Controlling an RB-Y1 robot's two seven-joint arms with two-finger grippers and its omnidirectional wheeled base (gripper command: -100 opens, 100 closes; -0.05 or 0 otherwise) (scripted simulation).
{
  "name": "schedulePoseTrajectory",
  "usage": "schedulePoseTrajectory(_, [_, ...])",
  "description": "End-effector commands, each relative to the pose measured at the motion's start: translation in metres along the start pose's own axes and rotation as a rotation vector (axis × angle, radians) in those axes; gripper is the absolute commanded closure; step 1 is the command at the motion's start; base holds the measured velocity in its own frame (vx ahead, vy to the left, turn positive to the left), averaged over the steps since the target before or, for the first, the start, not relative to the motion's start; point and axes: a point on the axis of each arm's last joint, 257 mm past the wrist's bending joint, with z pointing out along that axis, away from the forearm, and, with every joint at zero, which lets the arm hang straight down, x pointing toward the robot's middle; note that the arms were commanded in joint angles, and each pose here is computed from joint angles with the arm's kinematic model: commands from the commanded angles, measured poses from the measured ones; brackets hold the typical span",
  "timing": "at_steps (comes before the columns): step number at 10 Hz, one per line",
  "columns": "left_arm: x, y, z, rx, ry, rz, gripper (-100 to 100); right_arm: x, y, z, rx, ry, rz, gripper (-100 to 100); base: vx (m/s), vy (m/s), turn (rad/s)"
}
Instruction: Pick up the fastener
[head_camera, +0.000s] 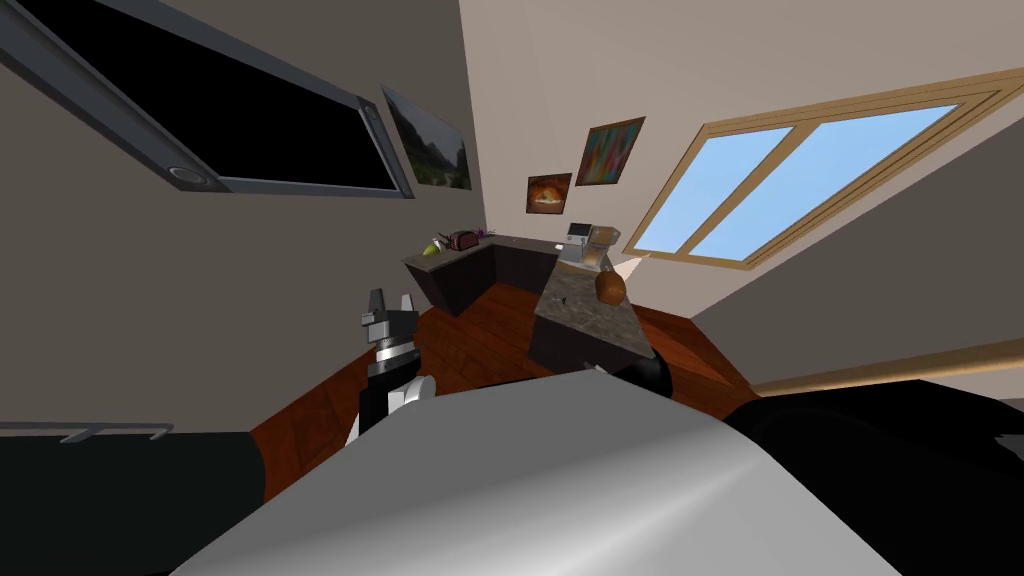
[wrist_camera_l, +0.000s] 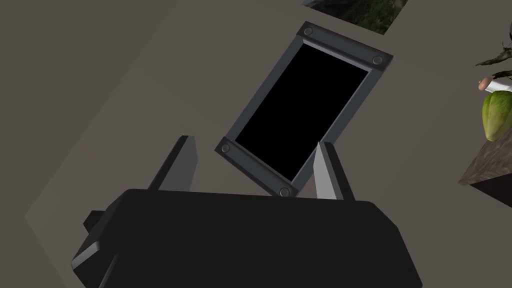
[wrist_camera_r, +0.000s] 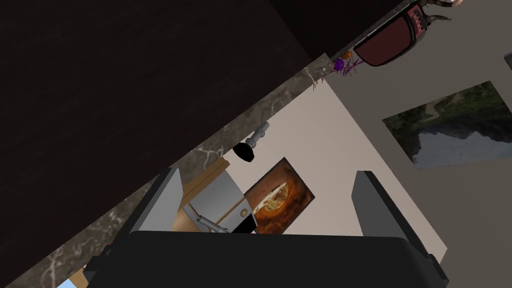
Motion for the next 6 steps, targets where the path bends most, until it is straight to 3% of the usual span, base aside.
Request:
schedulePoseTrajectory(1, [0.0, 0.0, 0.0, 0.0, 0.0, 0.0, 0, 0.016, -0.02, -0.016, 0.031, 0.08, -0.059, -100, 0.051, 0.056, 0.063])
schedulePoseTrajectory(3, [0.0, 0.0, 0.0, 0.0, 0.0, 0.0, 0, 0.021, -0.034, -0.023, 0.061, 0.097, -0.063, -100, 0.042, 0.046, 0.013])
schedulePoseTrajectory(6, [0.0, 0.0, 0.0, 0.0, 0.0, 0.0, 0, 0.046, -0.077, -0.066, 0.127, 0.266, -0.187, -100, 0.066, 0.078, 0.052])
